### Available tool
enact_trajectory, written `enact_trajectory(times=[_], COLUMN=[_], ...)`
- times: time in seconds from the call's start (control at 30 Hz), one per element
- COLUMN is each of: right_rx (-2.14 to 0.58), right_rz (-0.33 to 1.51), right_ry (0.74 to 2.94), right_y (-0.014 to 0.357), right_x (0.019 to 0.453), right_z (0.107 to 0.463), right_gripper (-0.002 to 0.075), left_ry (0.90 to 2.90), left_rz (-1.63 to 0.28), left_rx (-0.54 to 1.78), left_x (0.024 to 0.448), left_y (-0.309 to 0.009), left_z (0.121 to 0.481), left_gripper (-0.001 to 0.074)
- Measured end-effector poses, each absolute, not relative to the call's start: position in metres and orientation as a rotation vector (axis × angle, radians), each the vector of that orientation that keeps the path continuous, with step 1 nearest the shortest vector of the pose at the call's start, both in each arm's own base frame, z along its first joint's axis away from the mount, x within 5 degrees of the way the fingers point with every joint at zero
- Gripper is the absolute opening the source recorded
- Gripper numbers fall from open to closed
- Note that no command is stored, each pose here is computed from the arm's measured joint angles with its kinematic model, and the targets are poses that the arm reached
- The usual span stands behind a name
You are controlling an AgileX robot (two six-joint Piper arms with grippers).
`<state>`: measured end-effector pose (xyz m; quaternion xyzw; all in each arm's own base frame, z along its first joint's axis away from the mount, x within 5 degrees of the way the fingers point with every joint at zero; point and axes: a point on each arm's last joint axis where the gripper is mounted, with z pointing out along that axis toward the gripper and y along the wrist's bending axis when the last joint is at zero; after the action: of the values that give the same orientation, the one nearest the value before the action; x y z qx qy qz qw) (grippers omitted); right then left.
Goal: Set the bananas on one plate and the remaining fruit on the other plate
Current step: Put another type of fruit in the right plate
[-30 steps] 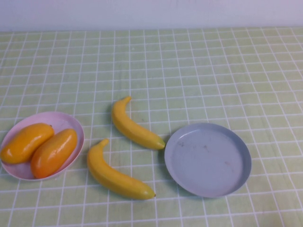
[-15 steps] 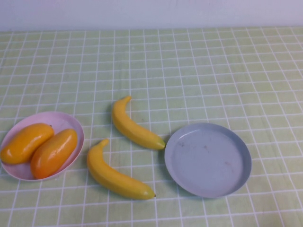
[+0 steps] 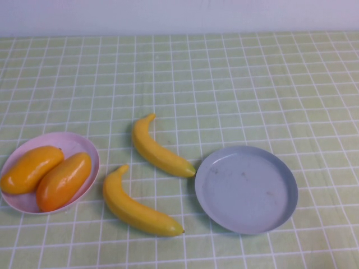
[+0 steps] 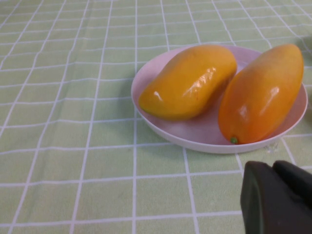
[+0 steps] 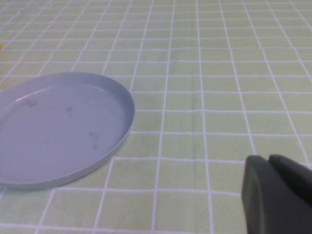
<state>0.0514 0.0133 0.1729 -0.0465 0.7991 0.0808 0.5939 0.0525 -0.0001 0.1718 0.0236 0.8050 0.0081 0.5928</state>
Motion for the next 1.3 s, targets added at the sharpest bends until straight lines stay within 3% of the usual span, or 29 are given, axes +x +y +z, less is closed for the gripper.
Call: enact_trajectory(times=[0.9,1.3], right_rx=[-0.104,0.374], right_rz=[0.193,0.631], right_ry=[1.855,1.544], right_y=[0.013,0.011], right_x=[0.051,0.055], right_z=[0.173,0.200], right_gripper=[-0.0015,-0.0016], left_ry=[1.872,1.872], left_rz=[0.021,0.021], left_rx=[0.056,0.056], left_x=[0.053,0.053], left_y=[0.000,0.000], left_z=[0.172,0.172], left_gripper=[0.0003,0.0003])
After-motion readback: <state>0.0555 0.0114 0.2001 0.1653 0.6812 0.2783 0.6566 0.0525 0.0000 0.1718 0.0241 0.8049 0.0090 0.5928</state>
